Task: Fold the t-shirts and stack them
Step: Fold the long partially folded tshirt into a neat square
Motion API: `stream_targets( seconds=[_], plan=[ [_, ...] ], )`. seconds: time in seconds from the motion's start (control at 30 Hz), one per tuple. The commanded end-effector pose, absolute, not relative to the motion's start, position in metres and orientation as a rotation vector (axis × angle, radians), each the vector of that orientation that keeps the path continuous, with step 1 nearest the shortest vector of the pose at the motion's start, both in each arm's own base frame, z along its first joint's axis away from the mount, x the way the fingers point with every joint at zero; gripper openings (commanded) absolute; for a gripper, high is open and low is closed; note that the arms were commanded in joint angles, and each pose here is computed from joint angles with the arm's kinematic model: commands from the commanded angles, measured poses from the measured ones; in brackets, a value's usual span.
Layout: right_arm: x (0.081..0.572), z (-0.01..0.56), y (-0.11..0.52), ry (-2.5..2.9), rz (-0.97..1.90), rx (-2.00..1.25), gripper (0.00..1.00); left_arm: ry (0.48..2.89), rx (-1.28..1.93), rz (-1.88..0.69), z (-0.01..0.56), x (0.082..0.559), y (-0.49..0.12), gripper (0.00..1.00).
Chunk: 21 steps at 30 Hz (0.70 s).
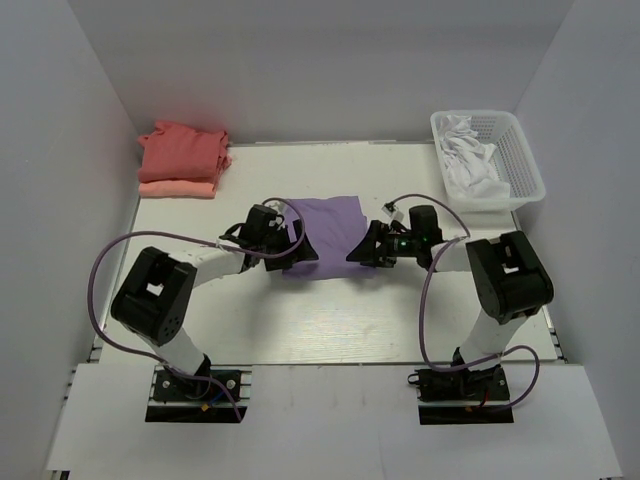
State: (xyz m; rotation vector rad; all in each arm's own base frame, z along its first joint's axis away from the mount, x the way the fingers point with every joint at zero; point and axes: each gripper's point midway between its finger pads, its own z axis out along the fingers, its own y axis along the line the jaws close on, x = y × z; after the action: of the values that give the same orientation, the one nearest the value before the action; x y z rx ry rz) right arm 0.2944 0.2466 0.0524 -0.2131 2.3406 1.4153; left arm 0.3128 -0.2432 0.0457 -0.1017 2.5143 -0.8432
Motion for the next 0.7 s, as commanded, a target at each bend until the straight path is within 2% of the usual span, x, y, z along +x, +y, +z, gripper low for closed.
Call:
stream_targets(
  seconds=[0.0, 0.13, 0.27, 0.4, 0.57, 0.67],
  plan=[
    [0.302, 0.045, 0.220, 2.409, 1.172, -0.178, 0.91, 2.519, -0.105, -0.687, 0.057, 0.312, -0.223, 1.00],
    [0.316, 0.089, 0.213, 2.320, 1.051, -0.255, 0.91, 2.391, -0.109, -0.614, 0.111, 0.329, -0.212, 1.00],
    [0.315, 0.115, 0.197, 2.272, 0.906, -0.280, 0.91, 2.384, -0.140, -0.532, 0.127, 0.334, -0.197, 1.00],
    [0.301, 0.115, 0.182, 2.287, 0.826, -0.268, 0.91, 2.462, -0.155, -0.463, 0.110, 0.340, -0.196, 1.00],
    [0.281, 0.120, 0.180, 2.267, 0.860, -0.269, 0.91, 2.518, -0.189, -0.380, 0.080, 0.357, -0.197, 1.00],
    [0.273, 0.126, 0.178, 2.258, 0.853, -0.291, 0.91, 2.523, -0.211, -0.338, 0.073, 0.366, -0.192, 0.94]
  ],
)
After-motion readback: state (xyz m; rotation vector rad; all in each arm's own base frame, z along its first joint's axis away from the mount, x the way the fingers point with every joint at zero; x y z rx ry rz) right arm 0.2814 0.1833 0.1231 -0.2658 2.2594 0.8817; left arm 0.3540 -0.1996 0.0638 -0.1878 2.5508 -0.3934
